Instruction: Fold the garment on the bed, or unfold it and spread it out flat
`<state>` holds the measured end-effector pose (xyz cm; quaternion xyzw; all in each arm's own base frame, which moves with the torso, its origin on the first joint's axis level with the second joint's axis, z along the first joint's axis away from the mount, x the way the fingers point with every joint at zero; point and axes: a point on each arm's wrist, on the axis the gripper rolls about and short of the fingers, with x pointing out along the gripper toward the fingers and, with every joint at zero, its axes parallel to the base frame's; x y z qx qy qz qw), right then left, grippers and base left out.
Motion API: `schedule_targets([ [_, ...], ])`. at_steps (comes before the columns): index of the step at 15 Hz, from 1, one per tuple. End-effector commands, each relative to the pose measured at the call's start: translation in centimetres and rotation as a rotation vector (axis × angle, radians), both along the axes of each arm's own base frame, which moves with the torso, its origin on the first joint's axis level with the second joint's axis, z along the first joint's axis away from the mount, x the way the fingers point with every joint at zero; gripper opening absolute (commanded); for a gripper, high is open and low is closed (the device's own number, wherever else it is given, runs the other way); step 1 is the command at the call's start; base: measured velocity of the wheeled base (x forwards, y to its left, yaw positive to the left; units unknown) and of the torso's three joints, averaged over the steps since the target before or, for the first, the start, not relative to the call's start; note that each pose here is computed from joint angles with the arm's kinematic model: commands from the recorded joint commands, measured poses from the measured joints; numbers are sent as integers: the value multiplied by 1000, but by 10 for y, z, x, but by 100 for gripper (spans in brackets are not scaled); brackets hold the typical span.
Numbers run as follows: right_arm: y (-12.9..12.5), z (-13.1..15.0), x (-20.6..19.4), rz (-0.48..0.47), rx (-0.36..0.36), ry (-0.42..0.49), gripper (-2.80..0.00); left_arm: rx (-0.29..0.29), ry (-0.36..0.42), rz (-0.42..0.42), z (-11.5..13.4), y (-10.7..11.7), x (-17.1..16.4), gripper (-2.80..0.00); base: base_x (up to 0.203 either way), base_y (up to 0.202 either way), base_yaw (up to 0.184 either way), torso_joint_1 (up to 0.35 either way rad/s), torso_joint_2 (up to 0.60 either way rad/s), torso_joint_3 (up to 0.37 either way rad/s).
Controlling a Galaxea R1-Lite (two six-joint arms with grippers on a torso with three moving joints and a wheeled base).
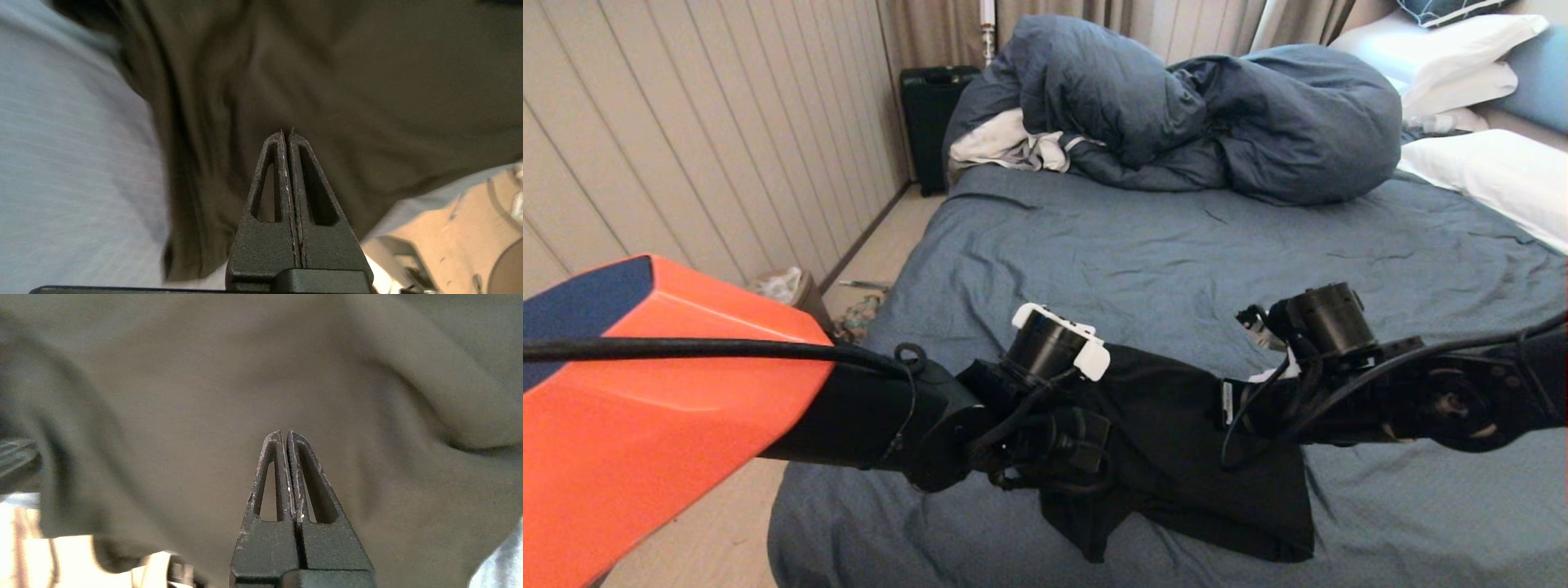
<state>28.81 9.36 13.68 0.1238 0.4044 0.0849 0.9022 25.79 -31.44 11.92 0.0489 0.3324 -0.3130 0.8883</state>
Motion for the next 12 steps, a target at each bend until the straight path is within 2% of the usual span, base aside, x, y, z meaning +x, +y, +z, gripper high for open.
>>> schedule_targets([
  [1,1,-20,6,-10,-41,57,-280,44,37,8,-26,-3,5,-280,0,0,0,0,0,0],
  [3,4,-38,13,-25,-93,77,-280,47,38,11,-39,-3,7,-280,0,0,0,0,0,0],
  [6,7,-52,19,-32,-109,73,-280,61,40,23,-55,6,10,-280,0,0,0,0,0,0],
  [9,-5,-60,25,-48,-154,89,-280,48,24,36,-41,20,15,-280,0,0,0,0,0,0],
  [12,-26,-56,31,-89,-177,69,-280,71,-17,-5,-26,27,8,-280,0,0,0,0,0,0],
])
